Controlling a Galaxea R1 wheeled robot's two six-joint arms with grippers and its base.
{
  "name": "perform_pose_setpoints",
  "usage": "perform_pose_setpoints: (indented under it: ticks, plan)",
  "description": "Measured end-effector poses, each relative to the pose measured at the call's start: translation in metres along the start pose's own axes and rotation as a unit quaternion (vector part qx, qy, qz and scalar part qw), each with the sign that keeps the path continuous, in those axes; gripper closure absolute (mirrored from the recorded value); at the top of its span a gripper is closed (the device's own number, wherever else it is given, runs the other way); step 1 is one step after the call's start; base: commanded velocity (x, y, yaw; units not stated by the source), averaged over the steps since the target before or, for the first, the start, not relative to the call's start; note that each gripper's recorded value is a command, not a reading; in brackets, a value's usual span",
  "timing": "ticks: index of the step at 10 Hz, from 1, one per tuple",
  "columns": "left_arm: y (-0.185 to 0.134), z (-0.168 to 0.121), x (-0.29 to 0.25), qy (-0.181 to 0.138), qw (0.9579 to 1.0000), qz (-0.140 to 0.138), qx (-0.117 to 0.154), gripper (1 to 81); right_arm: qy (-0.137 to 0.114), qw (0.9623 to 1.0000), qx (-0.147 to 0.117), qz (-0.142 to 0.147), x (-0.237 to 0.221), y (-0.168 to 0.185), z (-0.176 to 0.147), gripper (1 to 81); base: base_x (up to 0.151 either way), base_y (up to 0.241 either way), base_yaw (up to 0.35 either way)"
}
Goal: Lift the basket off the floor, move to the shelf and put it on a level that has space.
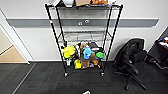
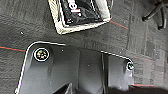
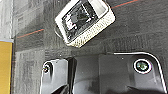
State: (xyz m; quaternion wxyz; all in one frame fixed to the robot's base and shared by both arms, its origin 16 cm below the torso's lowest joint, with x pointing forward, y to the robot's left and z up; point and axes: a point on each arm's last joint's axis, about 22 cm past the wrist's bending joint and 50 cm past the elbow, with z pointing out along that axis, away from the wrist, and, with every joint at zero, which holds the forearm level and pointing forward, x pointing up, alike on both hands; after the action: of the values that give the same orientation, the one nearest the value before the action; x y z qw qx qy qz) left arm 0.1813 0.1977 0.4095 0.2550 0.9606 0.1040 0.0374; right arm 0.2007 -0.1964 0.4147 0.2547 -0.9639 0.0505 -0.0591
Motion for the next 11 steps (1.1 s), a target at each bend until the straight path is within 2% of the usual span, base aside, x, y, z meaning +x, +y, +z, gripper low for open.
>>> perform_pose_setpoints:
  ticks: [2,4,7,11]
  plan:
    - [0.0,0.007,0.015,0.008,1.0,0.003,-0.002,1.0,-0.003,1.0,-0.001,-0.008,0.017,0.002,0.007,1.0,0.0,0.0,0.0]
    - [0.0,0.012,0.028,0.021,0.9998,0.002,-0.004,1.0,0.005,0.9997,0.001,-0.024,0.049,0.001,0.014,1.0,0.0,0.0,0.0]
    - [-0.018,0.01,0.028,0.045,0.9986,-0.026,0.004,1.0,-0.009,0.9977,0.014,-0.065,0.087,-0.018,0.042,1.0,0.0,0.0,0.0]
    - [-0.047,0.022,0.016,0.046,0.9967,-0.063,0.019,1.0,-0.041,0.995,0.022,-0.088,0.11,-0.02,0.085,1.0,0.0,0.0,0.0]
